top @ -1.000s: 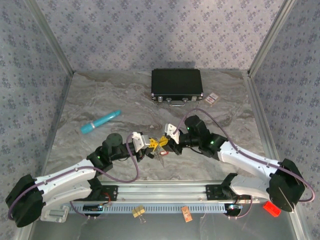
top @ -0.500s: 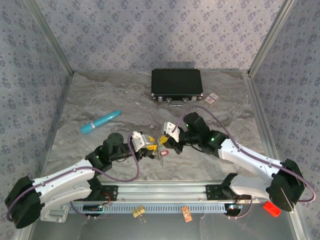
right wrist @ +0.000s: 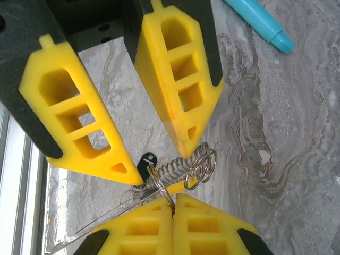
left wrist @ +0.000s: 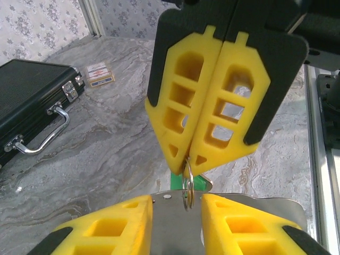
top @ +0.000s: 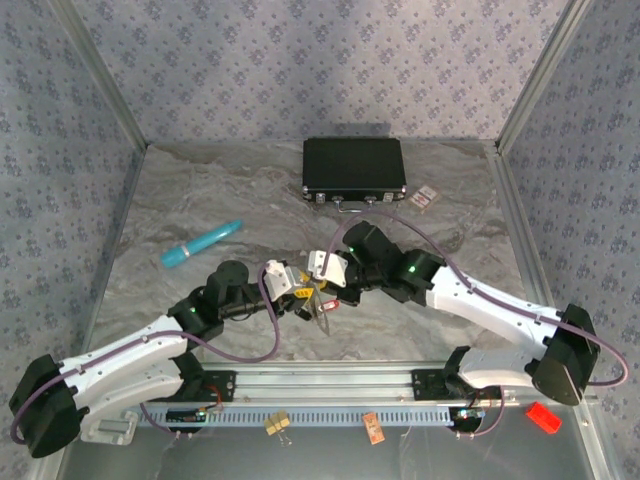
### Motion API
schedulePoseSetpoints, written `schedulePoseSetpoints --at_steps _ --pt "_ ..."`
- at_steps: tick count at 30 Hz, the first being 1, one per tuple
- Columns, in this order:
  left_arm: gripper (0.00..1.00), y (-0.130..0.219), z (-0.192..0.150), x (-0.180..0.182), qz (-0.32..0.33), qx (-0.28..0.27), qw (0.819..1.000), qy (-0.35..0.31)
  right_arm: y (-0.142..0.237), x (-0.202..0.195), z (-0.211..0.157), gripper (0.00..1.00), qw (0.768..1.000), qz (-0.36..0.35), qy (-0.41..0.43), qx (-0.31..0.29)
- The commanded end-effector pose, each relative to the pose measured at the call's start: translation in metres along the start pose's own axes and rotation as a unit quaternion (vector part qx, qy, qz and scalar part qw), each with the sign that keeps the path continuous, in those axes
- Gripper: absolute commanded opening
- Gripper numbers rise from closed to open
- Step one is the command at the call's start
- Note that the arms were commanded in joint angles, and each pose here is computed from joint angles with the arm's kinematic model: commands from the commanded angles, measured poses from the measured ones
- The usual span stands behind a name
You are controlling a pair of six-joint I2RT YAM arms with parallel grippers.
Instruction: Put the keys on the keyring
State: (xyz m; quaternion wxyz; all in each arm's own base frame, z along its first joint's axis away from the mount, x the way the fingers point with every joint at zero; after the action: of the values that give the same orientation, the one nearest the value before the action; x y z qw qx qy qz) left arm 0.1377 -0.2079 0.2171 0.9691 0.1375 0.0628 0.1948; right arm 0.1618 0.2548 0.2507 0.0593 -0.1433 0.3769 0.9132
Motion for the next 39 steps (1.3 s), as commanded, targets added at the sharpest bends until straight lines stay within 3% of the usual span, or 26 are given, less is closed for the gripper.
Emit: schedulePoseSetpoints --at_steps 1,6,11,12,14,17,21,27,32,39 --pt "0.26 0.003 0.013 -0.004 -0.013 -0.023 1.000 -0.016 0.006 -0.004 0.010 0.00 1.000 -0.009 0.019 0.004" --pt "0.19 0.001 0.013 -0.003 -0.010 -0.025 0.999 -0.018 0.005 -0.001 0.016 0.00 1.000 -0.001 0.017 -0.012" --pt "0.00 0.002 0.013 -0.001 0.000 -0.026 0.999 -0.025 0.010 0.002 0.016 0.00 0.999 0.003 0.007 -0.036" --pt "0.00 0.003 0.013 -0.002 0.001 -0.027 0.999 -0.026 0.011 0.003 0.013 0.05 0.999 0.004 0.001 -0.043" --pt "0.00 0.005 0.011 -0.002 0.001 -0.039 0.999 -0.024 0.020 0.004 0.004 0.30 0.997 0.008 -0.019 -0.081" --pt "0.00 0.005 0.007 -0.004 -0.007 -0.070 0.997 -0.013 0.029 -0.002 -0.010 0.38 0.987 0.018 -0.065 -0.143" --pt "0.00 0.004 0.003 -0.006 -0.027 -0.098 0.995 -0.006 0.032 -0.006 -0.014 0.38 0.980 0.026 -0.087 -0.176" --pt "0.00 0.003 0.004 -0.004 -0.019 -0.112 0.994 0.010 0.018 -0.004 -0.016 0.36 0.984 0.034 -0.092 -0.146" --pt "0.00 0.001 0.003 -0.001 -0.006 -0.108 0.994 0.035 0.010 -0.003 -0.019 0.32 0.989 -0.001 -0.087 -0.118" --pt "0.00 0.001 0.002 0.004 0.015 -0.111 0.990 0.084 0.013 0.001 -0.019 0.34 0.990 -0.084 -0.055 -0.095"
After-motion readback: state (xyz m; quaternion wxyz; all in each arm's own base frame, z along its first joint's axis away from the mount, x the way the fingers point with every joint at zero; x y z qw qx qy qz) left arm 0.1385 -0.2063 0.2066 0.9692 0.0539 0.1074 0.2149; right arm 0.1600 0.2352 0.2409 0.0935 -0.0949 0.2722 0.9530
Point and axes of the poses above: each hand's point on the last joint's axis, 136 mm out from that joint toward the fingers, its own y axis back along the fingers, its own x axis along the line the jaws close on, z = x × y, the point moved 8 cm from there along y, back along the fingers, and after that the axes turned 9 degrees about y, right-handed, at the moved point
